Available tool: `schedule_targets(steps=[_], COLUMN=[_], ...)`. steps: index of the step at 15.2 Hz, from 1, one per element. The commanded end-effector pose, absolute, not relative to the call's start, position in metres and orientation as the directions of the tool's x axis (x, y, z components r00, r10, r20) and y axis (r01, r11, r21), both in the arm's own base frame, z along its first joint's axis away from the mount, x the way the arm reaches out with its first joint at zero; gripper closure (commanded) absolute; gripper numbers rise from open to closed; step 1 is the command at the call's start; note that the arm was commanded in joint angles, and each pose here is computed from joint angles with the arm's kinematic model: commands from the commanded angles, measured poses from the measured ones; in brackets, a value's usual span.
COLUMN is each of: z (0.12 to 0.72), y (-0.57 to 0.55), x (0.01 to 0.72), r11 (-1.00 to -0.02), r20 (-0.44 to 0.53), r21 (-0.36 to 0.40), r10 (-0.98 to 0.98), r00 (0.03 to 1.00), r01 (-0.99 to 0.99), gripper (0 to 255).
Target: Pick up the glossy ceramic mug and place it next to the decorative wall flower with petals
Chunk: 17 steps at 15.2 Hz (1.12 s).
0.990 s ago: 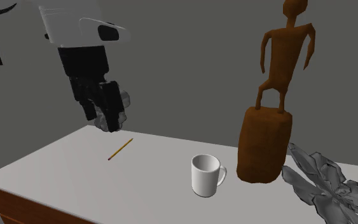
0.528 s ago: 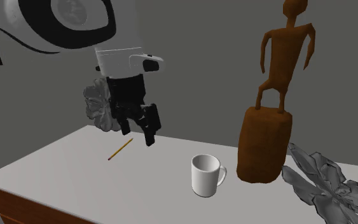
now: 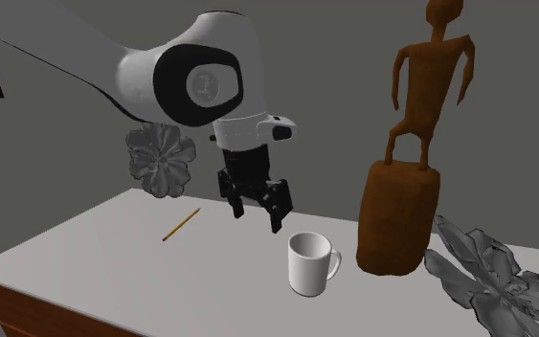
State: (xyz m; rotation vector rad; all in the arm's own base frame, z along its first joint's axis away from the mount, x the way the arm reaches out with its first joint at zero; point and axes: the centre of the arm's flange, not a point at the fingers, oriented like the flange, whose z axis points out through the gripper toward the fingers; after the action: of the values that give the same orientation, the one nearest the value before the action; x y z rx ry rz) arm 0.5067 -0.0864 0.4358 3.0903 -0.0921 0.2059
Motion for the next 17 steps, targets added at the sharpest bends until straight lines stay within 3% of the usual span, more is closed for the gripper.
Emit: schedule_targets(steps=[1, 6, 17], z=[0.421, 0.386, 0.346], y=[-0.098, -0.125, -0.129], x=[0.522, 0.568, 0.575], r11=[-0.997, -0.996, -0.996], r20=[0.139, 0.153, 0.153], r21=[0.049, 0.071, 0.071], r10=[-0.053, -0.046, -0.046], r00=[0.989, 0.987, 0.987], r01=[-0.060, -0.057, -0.057], gripper=[0, 0, 0])
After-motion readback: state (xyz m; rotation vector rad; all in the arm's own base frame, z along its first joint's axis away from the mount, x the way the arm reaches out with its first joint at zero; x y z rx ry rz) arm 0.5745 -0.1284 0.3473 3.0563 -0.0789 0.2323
